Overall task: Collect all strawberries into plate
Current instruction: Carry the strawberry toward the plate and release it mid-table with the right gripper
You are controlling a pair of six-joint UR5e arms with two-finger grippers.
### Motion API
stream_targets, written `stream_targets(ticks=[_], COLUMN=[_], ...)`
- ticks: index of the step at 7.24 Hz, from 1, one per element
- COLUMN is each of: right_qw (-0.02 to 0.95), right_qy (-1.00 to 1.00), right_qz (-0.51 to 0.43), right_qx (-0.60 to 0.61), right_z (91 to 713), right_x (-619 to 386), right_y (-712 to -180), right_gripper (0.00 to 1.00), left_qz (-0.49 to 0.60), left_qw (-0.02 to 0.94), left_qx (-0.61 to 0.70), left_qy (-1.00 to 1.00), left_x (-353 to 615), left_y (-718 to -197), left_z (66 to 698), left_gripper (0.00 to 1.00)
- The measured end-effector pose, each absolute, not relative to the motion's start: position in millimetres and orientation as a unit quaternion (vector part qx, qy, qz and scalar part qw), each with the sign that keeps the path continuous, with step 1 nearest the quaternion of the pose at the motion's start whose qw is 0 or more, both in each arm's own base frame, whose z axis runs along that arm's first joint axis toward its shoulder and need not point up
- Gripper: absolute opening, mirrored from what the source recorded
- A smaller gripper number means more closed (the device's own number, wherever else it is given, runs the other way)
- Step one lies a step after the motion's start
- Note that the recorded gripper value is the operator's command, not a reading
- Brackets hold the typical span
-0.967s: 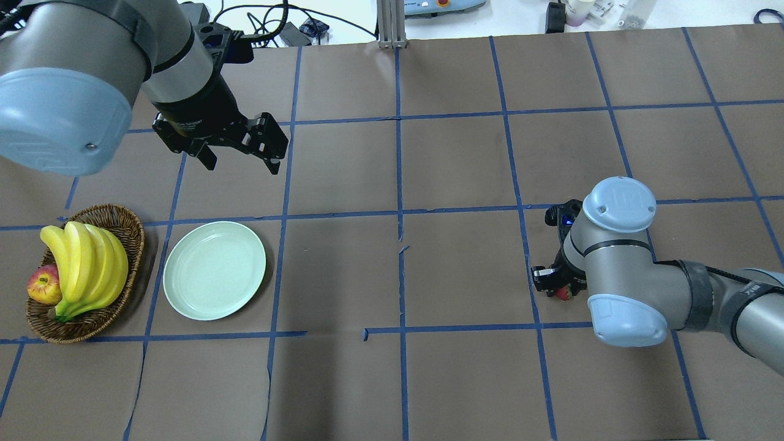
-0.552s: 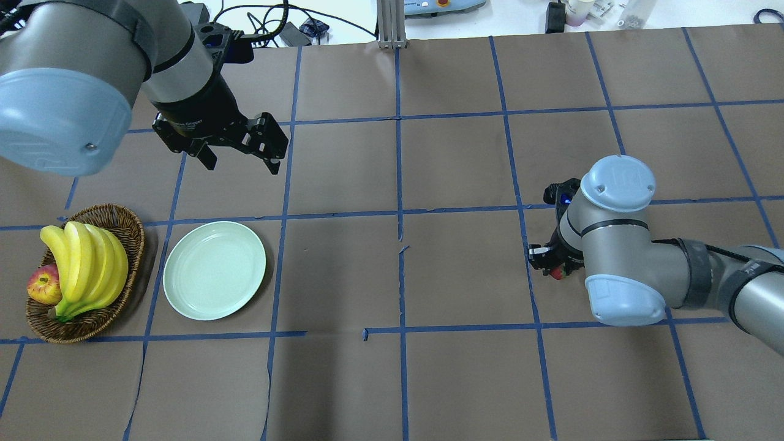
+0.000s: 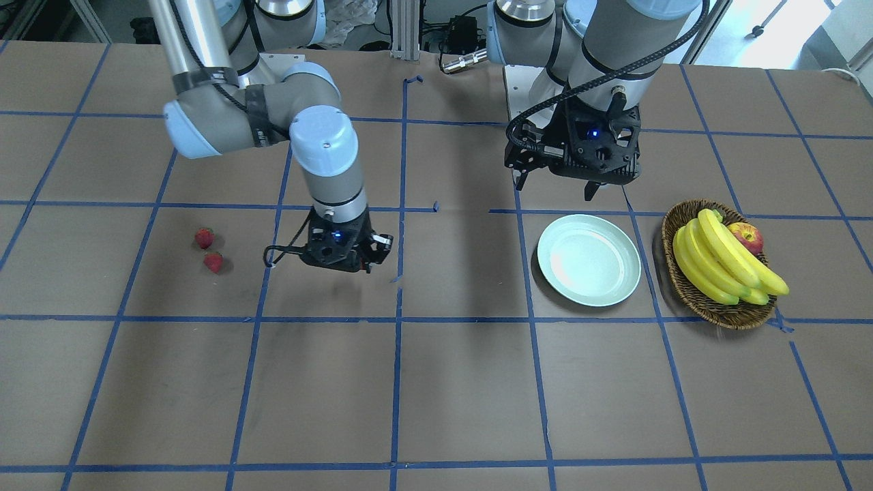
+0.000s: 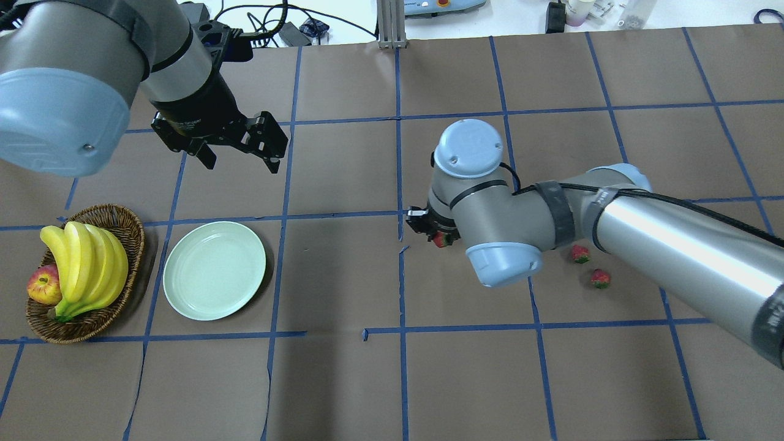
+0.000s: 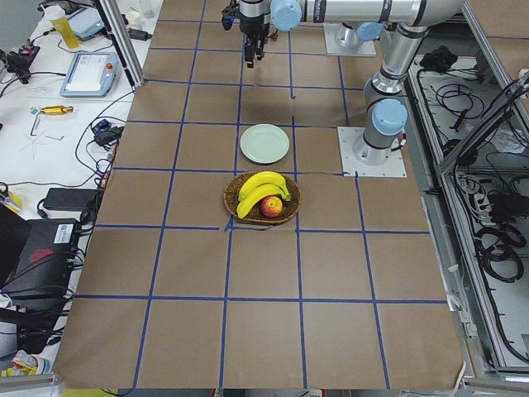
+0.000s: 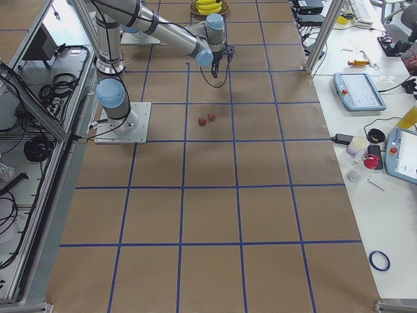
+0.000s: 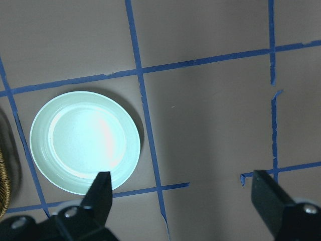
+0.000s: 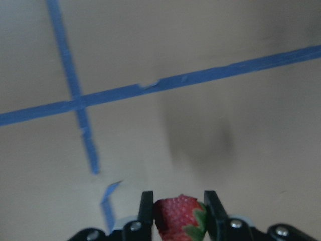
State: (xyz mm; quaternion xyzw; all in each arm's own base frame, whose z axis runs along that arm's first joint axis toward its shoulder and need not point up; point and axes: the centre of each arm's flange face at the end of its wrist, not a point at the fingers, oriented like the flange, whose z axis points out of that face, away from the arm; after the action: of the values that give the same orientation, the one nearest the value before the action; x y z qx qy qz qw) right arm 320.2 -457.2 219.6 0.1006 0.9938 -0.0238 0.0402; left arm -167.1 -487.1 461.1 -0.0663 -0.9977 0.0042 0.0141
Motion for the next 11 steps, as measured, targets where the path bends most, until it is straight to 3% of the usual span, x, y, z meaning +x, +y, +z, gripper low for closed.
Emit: stream_targets(ticks=[3,4,5,8,11], right_qw=[0.073,0.068,0.059,0.049,0.039], right_qy=[0.994,0.995,0.996,0.998,0.995], right_qz=[0.013,0.021,0.03,0.027,-0.019], right_qx=[0.079,0.069,0.061,0.023,0.091], right_z=[203,195,185,183,223], right_x=[399,406,406,393,284], right_y=[-414,-404,-396,-391,-465], right_gripper=[0.0,0.79,1.0,1.0,1.0], left_qz=[0.005,0.005,0.005,0.006,0.005], left_qw=[0.014,0.014,0.014,0.014,0.014], left_qx=[-0.066,-0.066,-0.066,-0.066,-0.066], left_qy=[-0.998,-0.998,-0.998,-0.998,-0.998], left_x=[-167,-167,-167,-167,-167], left_y=[-487,-487,-487,-487,-487], left_z=[462,462,462,462,461], left_gripper=[1.0,1.0,1.0,1.0,1.0])
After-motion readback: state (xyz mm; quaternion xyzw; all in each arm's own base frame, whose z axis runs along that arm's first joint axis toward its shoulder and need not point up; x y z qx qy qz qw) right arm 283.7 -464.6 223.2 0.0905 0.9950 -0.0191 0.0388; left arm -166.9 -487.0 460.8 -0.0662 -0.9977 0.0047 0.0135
